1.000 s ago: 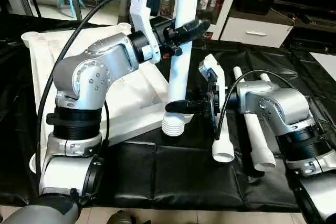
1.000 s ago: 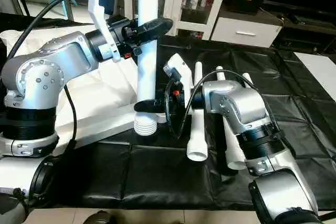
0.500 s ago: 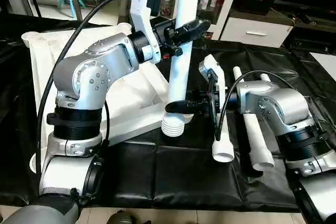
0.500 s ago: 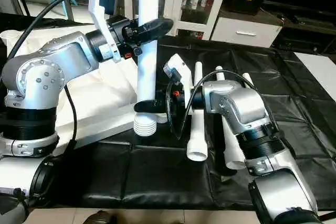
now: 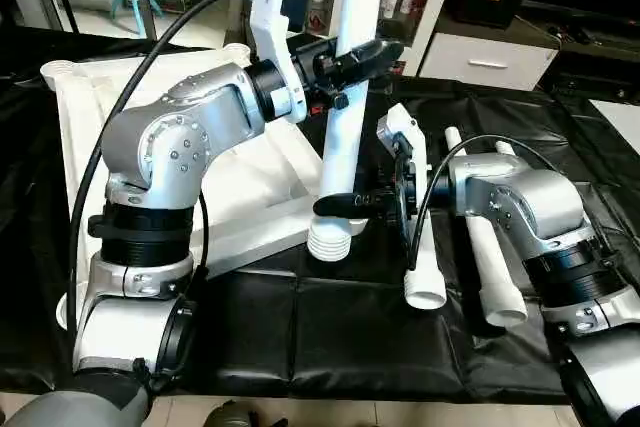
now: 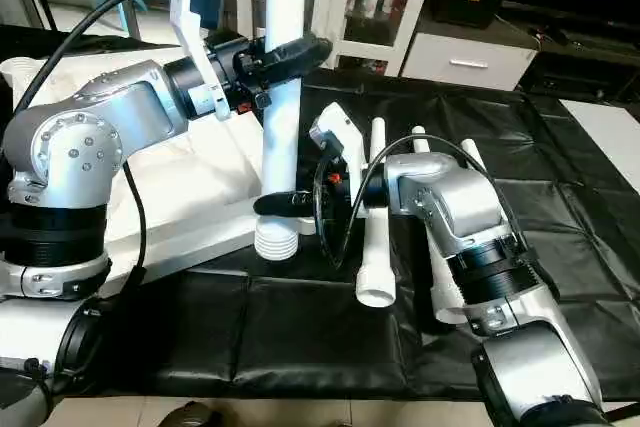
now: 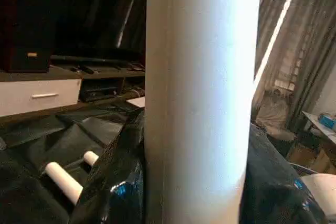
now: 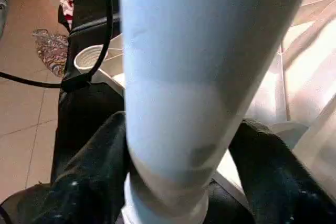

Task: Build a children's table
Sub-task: Insert table leg to table base

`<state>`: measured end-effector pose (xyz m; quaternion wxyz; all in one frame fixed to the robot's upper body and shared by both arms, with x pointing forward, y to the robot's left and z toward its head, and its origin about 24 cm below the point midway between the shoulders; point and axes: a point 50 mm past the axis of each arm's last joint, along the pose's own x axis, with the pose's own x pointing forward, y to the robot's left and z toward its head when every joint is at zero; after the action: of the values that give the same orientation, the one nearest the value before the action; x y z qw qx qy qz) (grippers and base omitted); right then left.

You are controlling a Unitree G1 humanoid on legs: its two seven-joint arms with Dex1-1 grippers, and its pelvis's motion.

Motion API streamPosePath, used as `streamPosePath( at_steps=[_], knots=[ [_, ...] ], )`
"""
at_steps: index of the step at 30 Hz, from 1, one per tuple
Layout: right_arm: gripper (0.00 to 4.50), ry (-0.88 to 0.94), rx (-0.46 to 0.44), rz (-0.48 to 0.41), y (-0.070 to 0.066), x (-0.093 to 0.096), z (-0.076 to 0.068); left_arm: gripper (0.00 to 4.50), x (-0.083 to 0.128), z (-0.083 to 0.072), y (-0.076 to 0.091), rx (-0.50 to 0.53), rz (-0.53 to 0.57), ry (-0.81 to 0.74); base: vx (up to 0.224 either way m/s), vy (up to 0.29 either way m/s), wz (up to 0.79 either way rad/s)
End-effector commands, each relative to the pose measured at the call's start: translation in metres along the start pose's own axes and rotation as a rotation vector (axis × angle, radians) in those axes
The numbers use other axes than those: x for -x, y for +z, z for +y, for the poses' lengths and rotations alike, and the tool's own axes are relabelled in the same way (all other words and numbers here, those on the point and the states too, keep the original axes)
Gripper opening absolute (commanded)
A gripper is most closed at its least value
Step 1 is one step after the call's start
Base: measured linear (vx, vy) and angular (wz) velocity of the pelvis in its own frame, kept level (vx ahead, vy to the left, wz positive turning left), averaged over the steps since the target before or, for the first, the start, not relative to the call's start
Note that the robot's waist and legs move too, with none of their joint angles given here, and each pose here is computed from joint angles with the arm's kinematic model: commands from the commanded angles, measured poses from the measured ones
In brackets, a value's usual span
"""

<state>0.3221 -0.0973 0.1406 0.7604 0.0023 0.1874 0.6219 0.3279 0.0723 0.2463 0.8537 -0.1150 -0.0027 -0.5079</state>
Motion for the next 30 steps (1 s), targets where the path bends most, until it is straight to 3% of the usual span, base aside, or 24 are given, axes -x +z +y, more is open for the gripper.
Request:
streamPosePath(
  at_steps=[1, 11, 17, 28, 29, 30],
  knots=[
    [3.01, -0.009, 0.013, 0.001, 0.0006, 0.0011, -0.0005, 1.72, -0.0051, -0.0125, 0.0023, -0.015, 0.009, -0.074, 0.0, 0.0, 0.0],
    [3.01, 0.036, 0.01, -0.001, -0.0002, -0.0009, 0.0038, 1.72, -0.0049, -0.0125, 0.0024, -0.02, 0.007, -0.077, 0.0, 0.0, 0.0],
    [2.29, 0.057, 0.013, 0.001, -0.0012, -0.0011, 0.0051, 1.72, -0.0041, -0.0117, 0.0027, -0.024, 0.006, -0.077, 0.0, 0.0, 0.0],
    [1.85, 0.054, 0.019, 0.007, -0.0031, 0.0006, 0.005, 1.72, -0.0029, -0.0101, 0.0039, -0.063, 0.007, -0.052, 0.0, 0.0, 0.0],
    [1.85, 0.052, 0.018, 0.005, -0.0033, 0.0005, 0.0049, 2.28, -0.0036, -0.01, 0.0027, -0.032, 0.004, -0.058, 0.0, 0.0, 0.0],
    [1.85, 0.05, 0.017, 0.003, -0.0035, 0.0005, 0.0048, 2.42, -0.0035, -0.0094, 0.0021, -0.013, 0.002, -0.05, 0.0, 0.0, 0.0]
  ],
)
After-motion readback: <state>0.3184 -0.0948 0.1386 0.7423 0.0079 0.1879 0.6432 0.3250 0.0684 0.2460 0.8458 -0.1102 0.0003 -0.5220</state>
